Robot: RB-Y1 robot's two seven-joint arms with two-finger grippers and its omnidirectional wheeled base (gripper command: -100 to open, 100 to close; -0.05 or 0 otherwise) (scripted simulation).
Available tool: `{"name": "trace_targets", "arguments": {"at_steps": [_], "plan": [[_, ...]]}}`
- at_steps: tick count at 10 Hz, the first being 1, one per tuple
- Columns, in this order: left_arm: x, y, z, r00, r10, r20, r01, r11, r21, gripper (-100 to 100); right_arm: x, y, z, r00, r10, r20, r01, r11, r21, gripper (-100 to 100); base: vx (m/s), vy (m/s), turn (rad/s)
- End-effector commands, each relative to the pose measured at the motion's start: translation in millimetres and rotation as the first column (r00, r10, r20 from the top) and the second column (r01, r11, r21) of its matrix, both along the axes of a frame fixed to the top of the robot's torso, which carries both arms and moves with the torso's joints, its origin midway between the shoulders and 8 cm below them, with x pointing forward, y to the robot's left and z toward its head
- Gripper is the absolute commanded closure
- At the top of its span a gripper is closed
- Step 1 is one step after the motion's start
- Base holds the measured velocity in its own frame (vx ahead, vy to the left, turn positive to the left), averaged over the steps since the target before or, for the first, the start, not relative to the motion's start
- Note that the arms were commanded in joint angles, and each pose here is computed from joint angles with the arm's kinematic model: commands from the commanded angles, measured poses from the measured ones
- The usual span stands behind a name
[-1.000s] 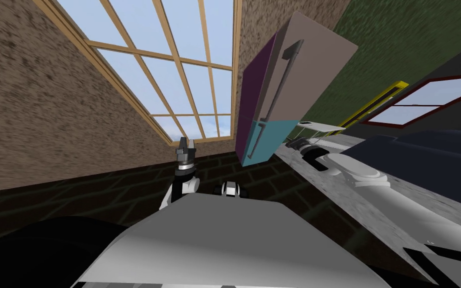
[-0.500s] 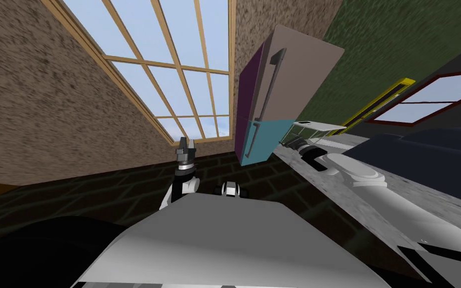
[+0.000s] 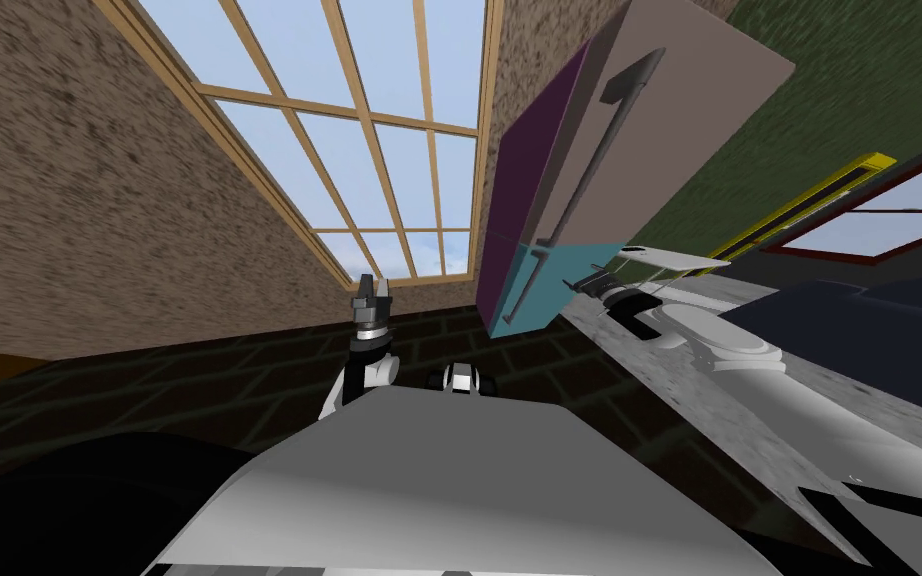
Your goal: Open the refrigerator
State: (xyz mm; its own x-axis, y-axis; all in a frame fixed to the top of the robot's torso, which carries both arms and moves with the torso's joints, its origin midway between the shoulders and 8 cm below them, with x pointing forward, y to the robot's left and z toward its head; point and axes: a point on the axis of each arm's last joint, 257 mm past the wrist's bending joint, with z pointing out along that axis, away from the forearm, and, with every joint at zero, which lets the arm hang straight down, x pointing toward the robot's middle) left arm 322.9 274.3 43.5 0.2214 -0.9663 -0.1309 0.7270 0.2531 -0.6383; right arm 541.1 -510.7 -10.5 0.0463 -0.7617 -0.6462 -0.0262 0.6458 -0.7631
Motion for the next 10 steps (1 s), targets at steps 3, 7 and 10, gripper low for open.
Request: {"name": "trace_targets", "arguments": {"at_steps": [3,7,10], "plan": [[0.0,0.0,0.0,1.0,0.0,0.0,0.0,1.0,0.0,0,2.5,-19.4,12.1,0.999,-0.035,0.012,0.034,0.997,0.072,-100,0.149,0.161,0.066],[0.0,0.0,0.0,1.0,0.0,0.0,0.0,1.0,0.0,0,2.0,-23.2,17.2,0.999,-0.041,0.014,0.04,0.996,0.075,-100,0.119,0.077,0.031],[0.1,0.0,0.1,1.0,0.0,0.0,0.0,1.0,0.0,0,3.5,8.5,21.2,0.999,0.035,0.017,-0.036,0.997,0.075,100,-0.087,-0.15,0.011]]}}
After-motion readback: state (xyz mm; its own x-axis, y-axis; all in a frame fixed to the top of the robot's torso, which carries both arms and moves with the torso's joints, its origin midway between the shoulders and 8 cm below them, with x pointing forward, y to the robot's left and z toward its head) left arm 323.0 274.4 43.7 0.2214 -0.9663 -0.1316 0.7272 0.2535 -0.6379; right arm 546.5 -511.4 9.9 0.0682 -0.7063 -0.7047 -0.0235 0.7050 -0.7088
